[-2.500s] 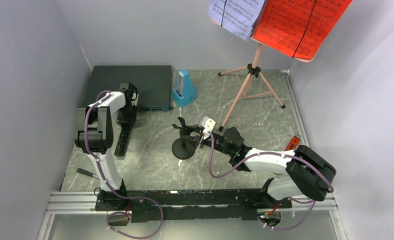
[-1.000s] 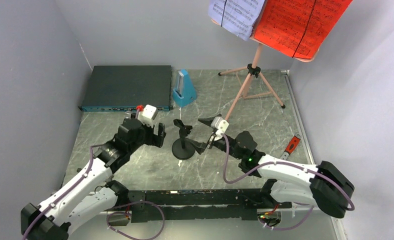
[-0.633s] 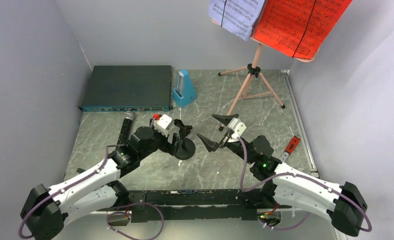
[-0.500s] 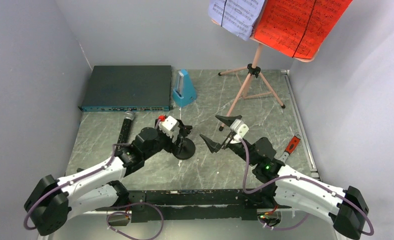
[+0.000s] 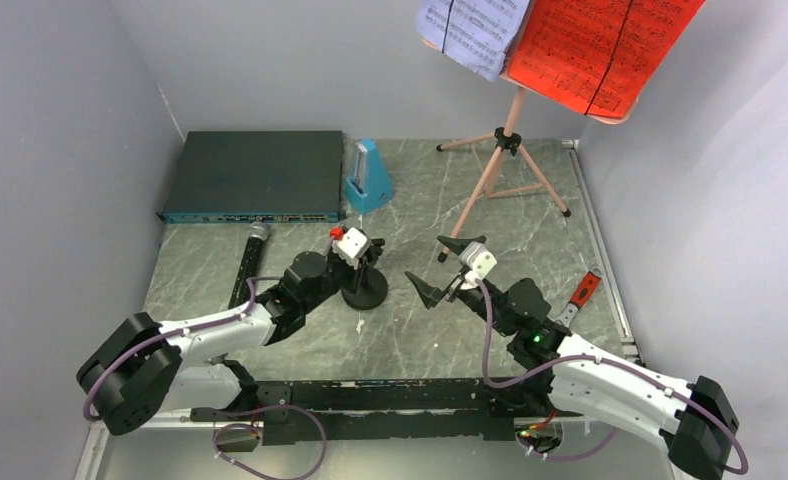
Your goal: Pack up the instrument practice props
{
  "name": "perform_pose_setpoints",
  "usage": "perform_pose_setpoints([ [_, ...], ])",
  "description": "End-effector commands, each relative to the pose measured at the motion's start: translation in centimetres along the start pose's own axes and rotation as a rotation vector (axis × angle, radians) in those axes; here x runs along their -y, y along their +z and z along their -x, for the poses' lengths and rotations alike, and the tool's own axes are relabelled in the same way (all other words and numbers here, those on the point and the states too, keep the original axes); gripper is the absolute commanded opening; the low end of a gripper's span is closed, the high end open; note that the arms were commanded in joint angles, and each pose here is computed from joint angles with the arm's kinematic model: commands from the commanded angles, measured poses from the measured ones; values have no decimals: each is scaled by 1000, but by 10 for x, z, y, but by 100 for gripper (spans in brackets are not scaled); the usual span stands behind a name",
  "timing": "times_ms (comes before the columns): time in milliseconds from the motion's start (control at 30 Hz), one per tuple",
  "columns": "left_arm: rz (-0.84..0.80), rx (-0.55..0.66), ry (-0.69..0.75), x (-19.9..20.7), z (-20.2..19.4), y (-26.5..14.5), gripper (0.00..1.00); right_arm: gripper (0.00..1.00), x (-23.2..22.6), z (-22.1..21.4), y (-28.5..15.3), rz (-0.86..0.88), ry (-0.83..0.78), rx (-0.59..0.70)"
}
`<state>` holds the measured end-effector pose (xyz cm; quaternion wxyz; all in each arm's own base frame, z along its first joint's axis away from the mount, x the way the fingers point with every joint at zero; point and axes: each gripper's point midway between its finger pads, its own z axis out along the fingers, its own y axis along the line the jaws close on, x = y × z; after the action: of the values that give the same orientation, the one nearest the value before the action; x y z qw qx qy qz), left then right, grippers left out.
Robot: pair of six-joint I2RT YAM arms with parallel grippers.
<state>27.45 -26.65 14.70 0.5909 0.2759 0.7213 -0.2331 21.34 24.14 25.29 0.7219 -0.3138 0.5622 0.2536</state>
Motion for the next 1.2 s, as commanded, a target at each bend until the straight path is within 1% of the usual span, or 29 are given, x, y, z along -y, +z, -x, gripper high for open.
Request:
perform_pose_setpoints([
  [0, 33, 151, 21, -7, 47, 0, 18, 100, 6, 8, -1, -29, -8, 39],
  [100, 54, 166, 60, -12, 59, -4, 8, 100, 5, 6, 0, -24, -7, 36],
  [133, 64, 172, 66, -13, 65, -6, 6, 100, 4, 6, 0, -22, -7, 36],
  [233, 110, 196, 100, -22, 82, -12, 4, 100, 4, 4, 1, -21, -5, 34],
  [367, 222, 218, 164, -46, 108, -22, 3, 100, 3, 1, 1, -22, -1, 33],
  [433, 277, 205, 179, -63, 118, -26, 3, 100, 3, -1, 1, -23, 2, 32],
  [533, 352, 190, 161, -94, 129, -35, 3, 100, 3, -3, 1, -25, 4, 29],
  [667, 505, 212, 146, -146, 146, -63, 3, 100, 4, -5, 0, -32, 8, 30],
  [767, 680, 195, 114, -195, 147, -93, 3, 100, 3, -6, 0, -29, 9, 29],
  [833, 777, 204, 87, -223, 148, -114, 3, 100, 2, -6, 0, -25, 11, 30],
  [967, 954, 230, 43, -267, 140, -152, 3, 100, 0, -8, 0, -15, 15, 29],
  [1033, 1030, 242, 0, -288, 133, -168, 3, 100, 0, -9, 0, -14, 17, 30],
  [1100, 1093, 256, -78, -310, 122, -184, 3, 100, 0, -9, 0, -15, 18, 33],
  [1167, 1113, 258, -141, -328, 109, -192, 3, 100, 0, -10, 0, -18, 19, 32],
])
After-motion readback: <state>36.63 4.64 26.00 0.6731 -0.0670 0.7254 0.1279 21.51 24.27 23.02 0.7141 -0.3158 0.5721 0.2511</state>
